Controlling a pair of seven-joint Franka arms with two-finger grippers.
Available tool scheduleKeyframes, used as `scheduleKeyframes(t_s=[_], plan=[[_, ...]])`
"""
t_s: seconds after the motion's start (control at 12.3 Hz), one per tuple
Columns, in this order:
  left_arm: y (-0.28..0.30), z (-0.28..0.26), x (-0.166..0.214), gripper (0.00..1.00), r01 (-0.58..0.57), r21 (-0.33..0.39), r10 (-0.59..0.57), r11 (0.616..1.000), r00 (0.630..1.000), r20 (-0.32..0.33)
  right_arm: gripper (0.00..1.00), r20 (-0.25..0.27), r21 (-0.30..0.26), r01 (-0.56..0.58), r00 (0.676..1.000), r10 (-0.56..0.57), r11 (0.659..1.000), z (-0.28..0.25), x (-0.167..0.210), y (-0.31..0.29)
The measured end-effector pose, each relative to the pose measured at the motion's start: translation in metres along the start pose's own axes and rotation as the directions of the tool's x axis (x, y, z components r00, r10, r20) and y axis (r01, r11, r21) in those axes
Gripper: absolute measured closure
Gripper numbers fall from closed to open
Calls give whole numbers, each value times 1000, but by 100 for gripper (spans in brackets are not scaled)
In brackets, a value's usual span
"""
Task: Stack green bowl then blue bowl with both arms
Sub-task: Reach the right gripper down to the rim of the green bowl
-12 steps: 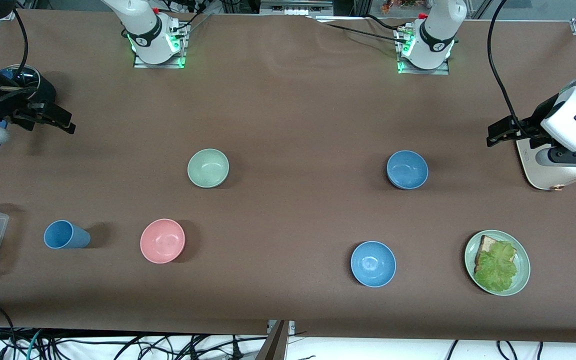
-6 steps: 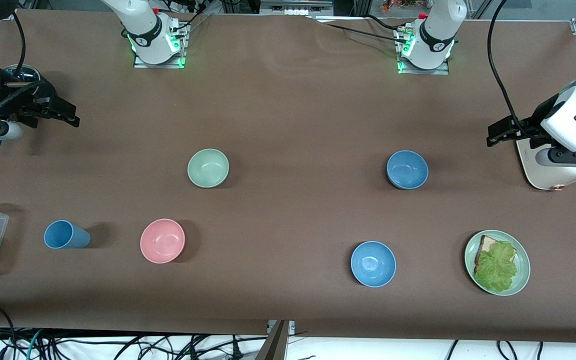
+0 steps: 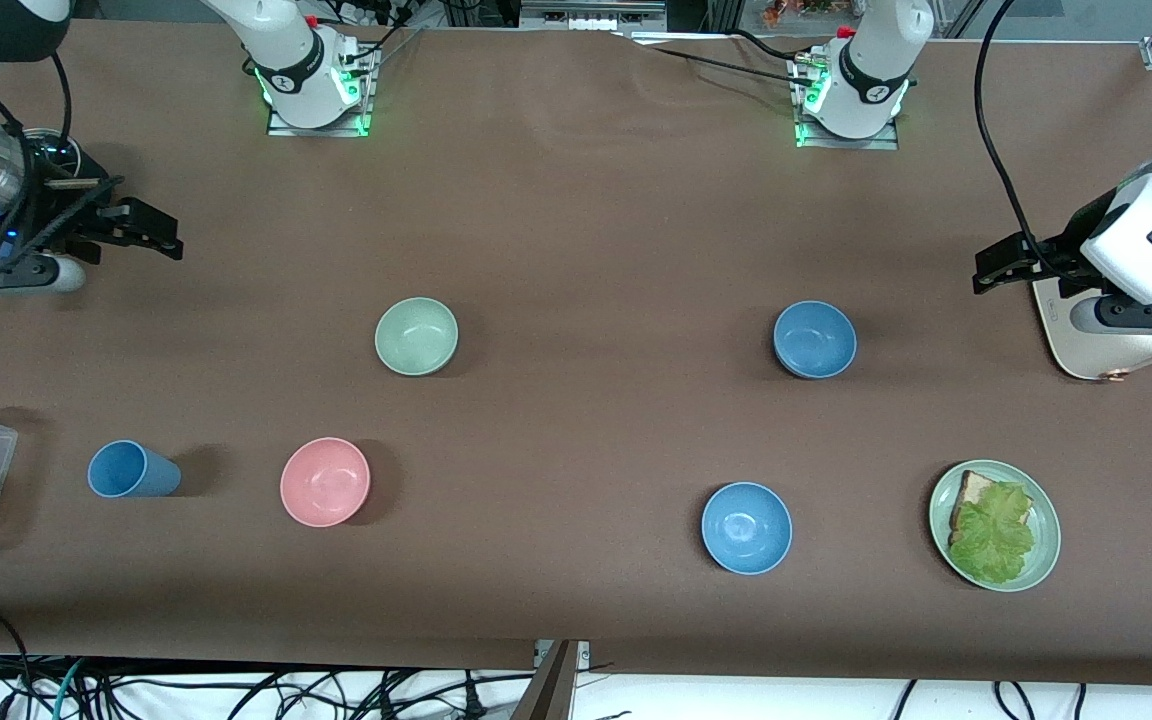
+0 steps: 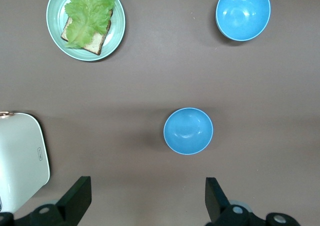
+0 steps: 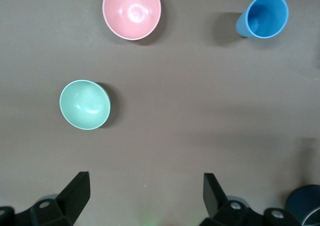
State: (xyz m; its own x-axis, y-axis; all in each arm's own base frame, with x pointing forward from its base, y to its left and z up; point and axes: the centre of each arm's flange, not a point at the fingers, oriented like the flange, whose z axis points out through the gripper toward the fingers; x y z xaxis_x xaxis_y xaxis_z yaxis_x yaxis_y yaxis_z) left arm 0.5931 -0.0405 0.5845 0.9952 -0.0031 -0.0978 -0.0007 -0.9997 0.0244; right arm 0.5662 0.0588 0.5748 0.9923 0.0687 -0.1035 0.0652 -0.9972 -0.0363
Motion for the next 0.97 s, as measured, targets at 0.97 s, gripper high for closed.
scheduleKeyframes(t_s=[0.97], plan=[[2, 2, 4, 0, -5, 0, 5, 1000, 1000, 1, 0, -145, 27, -28, 989, 32, 999, 302, 18, -126]])
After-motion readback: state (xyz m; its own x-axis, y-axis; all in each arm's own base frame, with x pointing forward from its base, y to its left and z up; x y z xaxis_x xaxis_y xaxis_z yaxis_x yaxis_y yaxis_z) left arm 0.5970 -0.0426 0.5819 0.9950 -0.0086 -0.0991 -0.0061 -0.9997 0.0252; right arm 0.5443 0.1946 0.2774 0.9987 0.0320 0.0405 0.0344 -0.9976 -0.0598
